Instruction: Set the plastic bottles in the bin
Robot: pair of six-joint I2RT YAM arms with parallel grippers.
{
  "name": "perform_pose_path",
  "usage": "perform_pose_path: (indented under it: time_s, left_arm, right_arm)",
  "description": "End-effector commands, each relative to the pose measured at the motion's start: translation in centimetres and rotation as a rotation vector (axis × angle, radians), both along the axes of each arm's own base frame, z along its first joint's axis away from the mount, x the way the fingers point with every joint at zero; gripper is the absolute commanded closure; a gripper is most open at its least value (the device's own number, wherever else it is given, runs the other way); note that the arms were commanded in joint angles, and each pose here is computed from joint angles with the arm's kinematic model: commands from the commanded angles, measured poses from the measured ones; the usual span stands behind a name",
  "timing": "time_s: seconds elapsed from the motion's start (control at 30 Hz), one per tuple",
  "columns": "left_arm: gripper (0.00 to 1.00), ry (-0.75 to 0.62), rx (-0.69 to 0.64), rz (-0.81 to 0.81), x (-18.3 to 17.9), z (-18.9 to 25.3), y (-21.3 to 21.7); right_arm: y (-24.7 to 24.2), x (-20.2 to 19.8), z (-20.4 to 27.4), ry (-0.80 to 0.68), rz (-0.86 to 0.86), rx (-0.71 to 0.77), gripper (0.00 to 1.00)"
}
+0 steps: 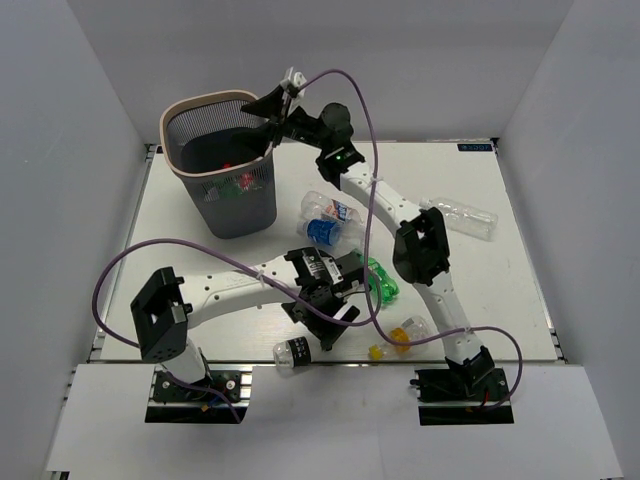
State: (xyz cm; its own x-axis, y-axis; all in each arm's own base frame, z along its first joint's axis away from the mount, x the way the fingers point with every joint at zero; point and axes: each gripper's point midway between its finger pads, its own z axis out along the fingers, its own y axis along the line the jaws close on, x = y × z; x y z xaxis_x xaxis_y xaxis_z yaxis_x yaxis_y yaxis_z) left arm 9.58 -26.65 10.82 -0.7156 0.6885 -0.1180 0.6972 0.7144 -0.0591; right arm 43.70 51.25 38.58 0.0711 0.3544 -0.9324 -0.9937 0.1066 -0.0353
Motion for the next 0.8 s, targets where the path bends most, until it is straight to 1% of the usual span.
perform_pose_path:
  time_s: [0.0,0.07,0.1,0.13,0.17,0.2,0.23,0.27,0.3,0.33,0.37,0.4,0.43,0.47,0.5,0.53,0.57,0.6,0.63,0.67,0.7,0.73,0.77]
  left_arm:
    - [0.0,-0.03,-0.014,-0.001,0.0,0.7,-0.3]
    - [0.0,-0.027,-0.004,-0.019,-0.3,0.4,-0.1]
    - [0.0,-0.025,0.008,-0.034,-0.3,0.1,-0.1]
    - [0.0,-0.007,0.027,-0.048,-0.9,-0.5,0.0]
    - [0.0,-0.001,0.046,-0.062,-0.9,-0.8,0.3]
    - [0.0,0.006,0.066,-0.085,-1.2,-1.1,0.5]
    - [0.0,0.014,0.085,-0.085,-1.3,-1.3,0.7]
    - [0.0,0.031,0.127,-0.098,-1.8,-2.2,1.2]
    - [0.0,0.042,0.156,-0.107,-2.0,-2.6,1.7]
    - [0.0,0.052,0.178,-0.108,-2.1,-3.2,2.1]
    - [0.0,0.064,0.207,-0.108,-2.3,-3.8,2.6]
    - [0.0,0.069,0.218,-0.108,-2.2,-4.4,2.5]
    - [0.0,0.061,0.231,-0.108,-2.0,-5.1,2.6]
    - [0.0,0.069,0.251,-0.108,-2.2,-5.5,2.9]
    - [0.0,0.056,0.263,-0.108,-1.8,-5.9,2.9]
    - [0.01,0.049,0.298,-0.1,-1.6,-6.6,3.2]
    - [0.03,0.046,0.315,-0.1,-1.5,-7.0,3.3]
    - [0.04,0.034,0.317,-0.101,-1.2,-7.0,3.1]
    - [0.06,0.028,0.329,-0.092,-1.1,-7.2,3.2]
    - [0.14,0.024,0.319,-0.092,-0.9,-7.1,2.8]
    - [0.2,0.02,0.31,-0.091,-0.8,-6.9,2.5]
    - [0.27,0.012,0.313,-0.091,-0.7,-6.9,2.5]
    - [0.41,-0.015,0.283,-0.089,0.0,-6.3,1.5]
  right_arm:
    - [-4.8,-1.3,9.0,-0.123,-0.057,0.134,0.1]
    - [-7.0,-2.1,12.0,-0.129,-0.073,0.157,0.16]
    - [-9.3,-0.5,11.9,-0.101,-0.115,0.137,0.25]
    - [-10.2,-0.1,11.7,-0.065,-0.117,0.124,0.31]
    - [-13.5,1.7,11.1,-0.019,-0.148,0.096,0.38]
    - [-14.9,1.8,10.5,0.02,-0.156,0.078,0.51]
    - [-16.1,1.9,10.3,0.059,-0.154,0.07,0.56]
    - [-19.2,1.8,10.2,0.072,-0.184,0.047,0.6]
    - [-21.6,3.1,7.8,0.124,-0.219,0.01,0.61]
    - [-22.7,3.3,5.5,0.17,-0.228,-0.028,0.61]
    - [-25.6,3.3,6.0,0.172,-0.273,-0.036,0.6]
    - [-26.8,1.9,6.6,0.151,-0.261,-0.059,0.58]
    - [-30.0,3.5,2.9,0.24,-0.326,-0.105,0.55]
    - [-31.1,2.4,3.5,0.23,-0.336,-0.114,0.53]
    - [-31.9,2.1,3.0,0.225,-0.347,-0.134,0.53]
    - [-34.0,0.7,1.8,0.264,-0.353,-0.164,0.51]
    - [-34.7,0.4,1.1,0.277,-0.356,-0.175,0.49]
    - [-34.8,-0.3,-1.0,0.299,-0.339,-0.216,0.49]
    - [-36.8,-1.3,-1.0,0.296,-0.375,-0.221,0.49]
    - [-37.1,-1.9,-2.5,0.32,-0.367,-0.239,0.48]
    - [-37.8,-2.1,-3.4,0.312,-0.384,-0.27,0.48]
    - [-38.0,-3.2,-2.9,0.285,-0.39,-0.279,0.48]
    - [-38.4,-3.6,-4.2,0.279,-0.389,-0.304,0.5]
